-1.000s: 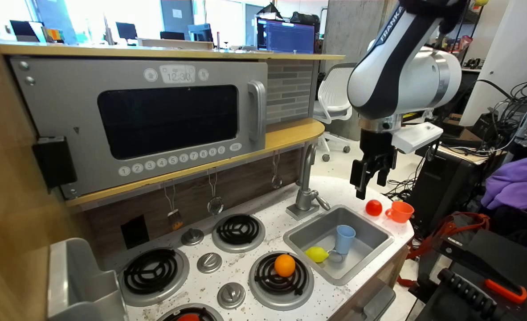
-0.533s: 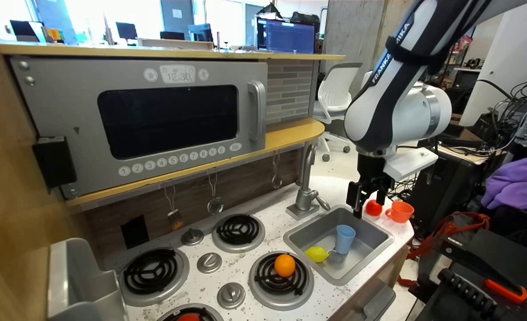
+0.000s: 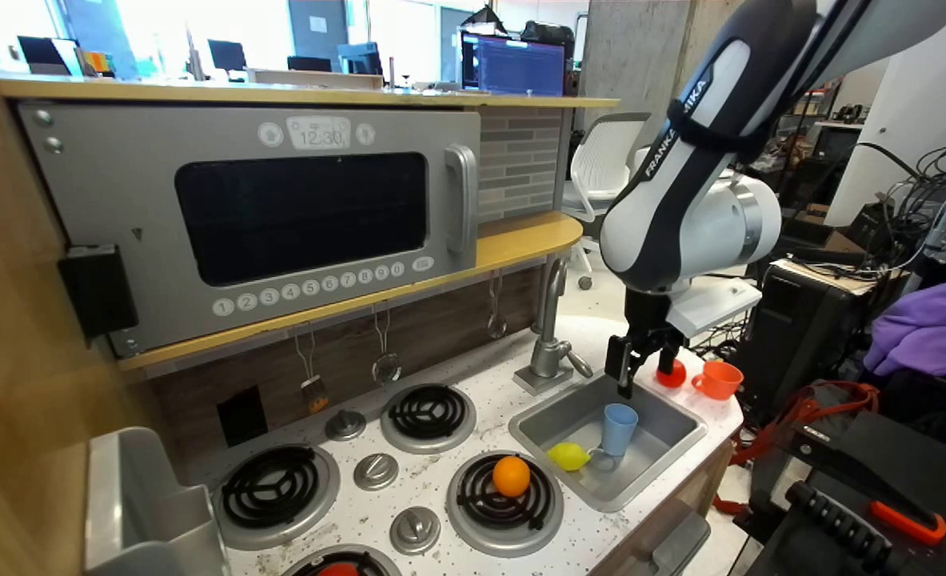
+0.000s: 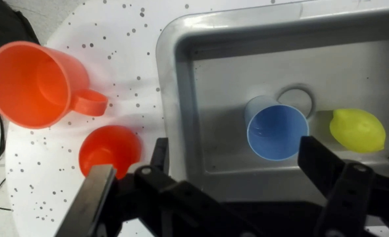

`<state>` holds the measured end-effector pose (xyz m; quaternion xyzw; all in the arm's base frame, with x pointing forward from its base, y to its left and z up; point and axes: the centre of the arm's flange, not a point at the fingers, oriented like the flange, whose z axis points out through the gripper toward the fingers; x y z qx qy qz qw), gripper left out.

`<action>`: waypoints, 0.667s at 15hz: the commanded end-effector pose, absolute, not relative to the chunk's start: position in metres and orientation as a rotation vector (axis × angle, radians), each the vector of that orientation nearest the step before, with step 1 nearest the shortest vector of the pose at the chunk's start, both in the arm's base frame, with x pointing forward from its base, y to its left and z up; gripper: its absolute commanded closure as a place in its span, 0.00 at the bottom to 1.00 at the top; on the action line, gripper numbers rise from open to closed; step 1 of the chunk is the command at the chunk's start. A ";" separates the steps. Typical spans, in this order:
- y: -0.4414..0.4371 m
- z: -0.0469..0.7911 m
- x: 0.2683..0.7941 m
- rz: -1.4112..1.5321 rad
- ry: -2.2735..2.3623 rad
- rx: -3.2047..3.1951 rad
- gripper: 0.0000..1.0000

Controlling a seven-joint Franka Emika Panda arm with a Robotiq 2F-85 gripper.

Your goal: Pick up the light blue cup from the sink and put it in the orange cup on the countertop.

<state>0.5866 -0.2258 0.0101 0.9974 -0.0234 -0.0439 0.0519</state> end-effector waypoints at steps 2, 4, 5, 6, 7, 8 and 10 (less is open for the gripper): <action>-0.229 -0.008 0.599 -0.120 -0.014 2.989 0.00; -0.230 -0.012 0.601 -0.138 0.006 2.973 0.00; -0.230 -0.014 0.602 -0.140 0.016 2.963 0.00; -0.230 -0.016 0.604 -0.142 0.025 2.956 0.00; -0.229 -0.017 0.605 -0.142 0.037 2.947 0.00; -0.229 -0.019 0.605 -0.142 0.050 2.938 0.00; -0.228 -0.021 0.606 -0.143 0.073 2.928 0.00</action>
